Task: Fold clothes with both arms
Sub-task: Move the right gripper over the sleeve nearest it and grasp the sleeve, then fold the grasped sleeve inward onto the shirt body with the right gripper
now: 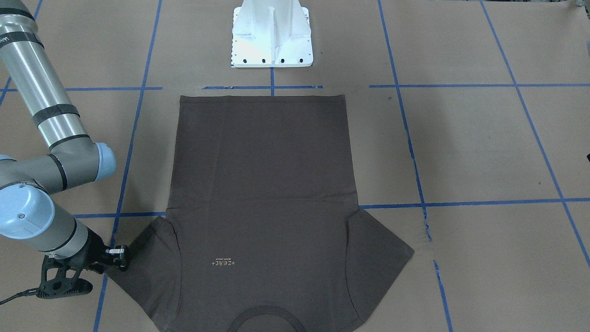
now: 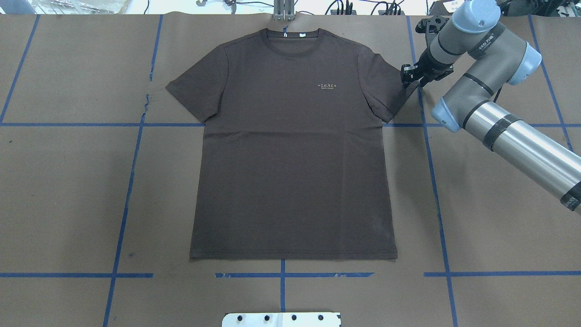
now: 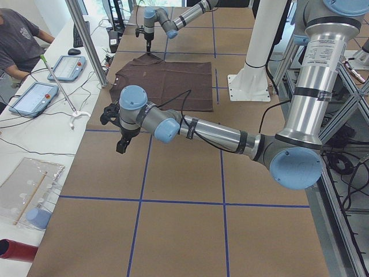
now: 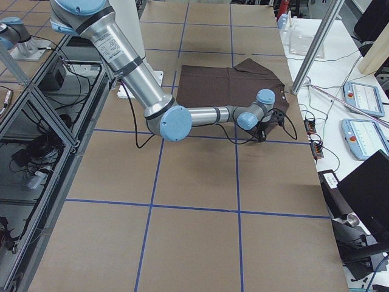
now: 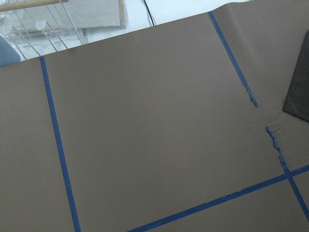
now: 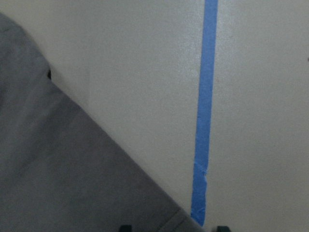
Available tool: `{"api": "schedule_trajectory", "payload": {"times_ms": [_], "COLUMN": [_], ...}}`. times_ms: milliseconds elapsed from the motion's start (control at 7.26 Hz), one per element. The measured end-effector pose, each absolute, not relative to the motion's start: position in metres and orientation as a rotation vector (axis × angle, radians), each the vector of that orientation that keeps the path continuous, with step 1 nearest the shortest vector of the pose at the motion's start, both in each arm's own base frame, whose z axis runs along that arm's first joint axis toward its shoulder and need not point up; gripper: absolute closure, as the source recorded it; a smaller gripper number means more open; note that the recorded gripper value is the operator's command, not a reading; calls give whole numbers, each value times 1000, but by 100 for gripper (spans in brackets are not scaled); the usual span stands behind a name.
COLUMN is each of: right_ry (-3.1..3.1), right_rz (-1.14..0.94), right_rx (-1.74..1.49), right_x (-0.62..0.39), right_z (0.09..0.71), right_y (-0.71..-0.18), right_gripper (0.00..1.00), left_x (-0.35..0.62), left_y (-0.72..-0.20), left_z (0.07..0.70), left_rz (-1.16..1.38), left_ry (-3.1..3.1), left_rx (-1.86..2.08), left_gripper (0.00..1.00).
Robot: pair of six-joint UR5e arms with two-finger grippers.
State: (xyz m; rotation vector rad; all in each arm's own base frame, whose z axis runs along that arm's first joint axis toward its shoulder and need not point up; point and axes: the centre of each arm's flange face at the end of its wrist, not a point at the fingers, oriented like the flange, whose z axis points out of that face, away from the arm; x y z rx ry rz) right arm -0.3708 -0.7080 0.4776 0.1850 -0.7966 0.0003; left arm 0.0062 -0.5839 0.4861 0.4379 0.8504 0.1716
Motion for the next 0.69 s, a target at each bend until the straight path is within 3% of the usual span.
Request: {"api": "schedule_trajectory", "payload": {"times_ms": [413,689], "right_ry": [-836,-889], "right_rz": [-14,-39], "right_rx": [198,247], "right_x": [-370,-376], "right_z": [455,406], "right_y": [-709,-710], "right_gripper": [100,100], "left_x": [6,6], "left_y": [-585,-585], "left_z": [486,486], "left_rz": [171,172], "left_ry": [850,850], "left_rx": [437,438], "left_gripper": [0,0]}}
